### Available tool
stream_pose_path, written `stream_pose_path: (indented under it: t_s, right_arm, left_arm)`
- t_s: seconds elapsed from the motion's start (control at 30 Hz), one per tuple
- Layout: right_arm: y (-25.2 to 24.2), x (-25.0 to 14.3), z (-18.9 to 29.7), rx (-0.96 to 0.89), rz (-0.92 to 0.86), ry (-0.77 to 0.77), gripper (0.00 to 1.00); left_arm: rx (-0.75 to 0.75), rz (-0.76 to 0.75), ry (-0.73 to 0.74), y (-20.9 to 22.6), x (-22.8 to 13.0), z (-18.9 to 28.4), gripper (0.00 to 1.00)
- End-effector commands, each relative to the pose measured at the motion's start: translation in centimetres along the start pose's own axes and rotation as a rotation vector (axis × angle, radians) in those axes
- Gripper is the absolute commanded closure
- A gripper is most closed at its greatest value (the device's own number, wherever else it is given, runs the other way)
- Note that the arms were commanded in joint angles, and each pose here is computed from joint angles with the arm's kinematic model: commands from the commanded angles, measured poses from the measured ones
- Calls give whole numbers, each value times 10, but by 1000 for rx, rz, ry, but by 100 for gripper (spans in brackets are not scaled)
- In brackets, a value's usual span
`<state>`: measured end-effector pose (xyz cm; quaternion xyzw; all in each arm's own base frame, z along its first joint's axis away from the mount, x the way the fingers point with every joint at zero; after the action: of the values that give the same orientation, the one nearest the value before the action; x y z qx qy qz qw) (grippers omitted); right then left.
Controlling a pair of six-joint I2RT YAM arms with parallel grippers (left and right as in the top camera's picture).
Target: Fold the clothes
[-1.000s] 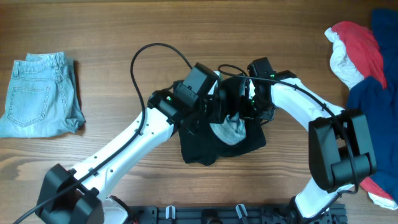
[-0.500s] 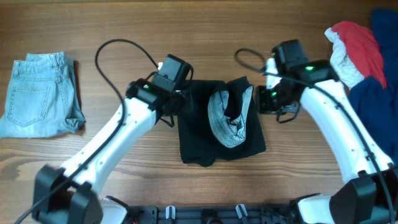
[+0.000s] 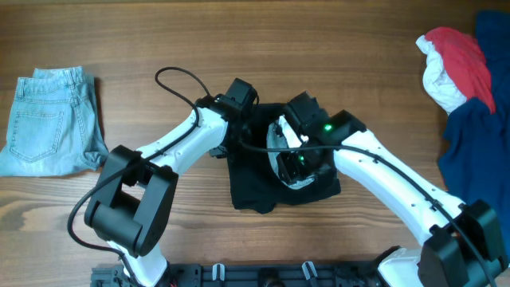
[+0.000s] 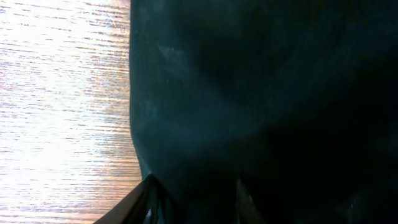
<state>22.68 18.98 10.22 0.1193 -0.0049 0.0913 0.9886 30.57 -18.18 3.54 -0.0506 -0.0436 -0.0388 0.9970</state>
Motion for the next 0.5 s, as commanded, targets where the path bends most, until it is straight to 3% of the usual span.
stream_pose_path:
  t_s: [0.0,0.07,0.1,0.13,0.17,0.2,0.27,0.3,0.47]
  right_arm:
    - [-11,-1,-15,-51,-33,-13,48]
    - [-14,-2,-25,-46,-35,-22,45]
    - [-17,-5,-29,-53,-55,-20,59]
    - [-25,-6,-32,-91,-113,-29,81]
    - [-34,-7,-34,-138,-179,-44,92]
    - [-53,-8,-33,-244,-315,-84,96]
    - [-83,-14,-27,-379,-611,-151,94]
    - [-86,-13,-26,-379,-663,-162,93]
    - [-85,-1,-27,-326,-704,-195,90]
  left_arm:
    - [0,11,13,1,-2,-5,59]
    - [0,11,12,1,-2,-5,59]
    - [0,11,13,1,-2,-5,59]
    - [1,11,13,1,-2,-5,59]
    - [1,11,13,1,-2,-5,59]
    - [1,11,13,1,-2,-5,60]
    - [1,11,13,1,-2,-5,66]
    - [1,11,13,1,-2,-5,71]
    - [1,11,14,1,-2,-5,75]
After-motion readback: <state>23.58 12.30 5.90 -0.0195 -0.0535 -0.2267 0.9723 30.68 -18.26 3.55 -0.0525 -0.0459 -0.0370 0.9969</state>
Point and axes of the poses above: each gripper's point midway between its finger pads, its own z axis back along the fingers, its own y axis along the line the jaws close on, x = y × z, the point moved 2 cm from there along z, back along the fingers, and after that the axes turned 12 degrees about -z, right-handed, at the moved point
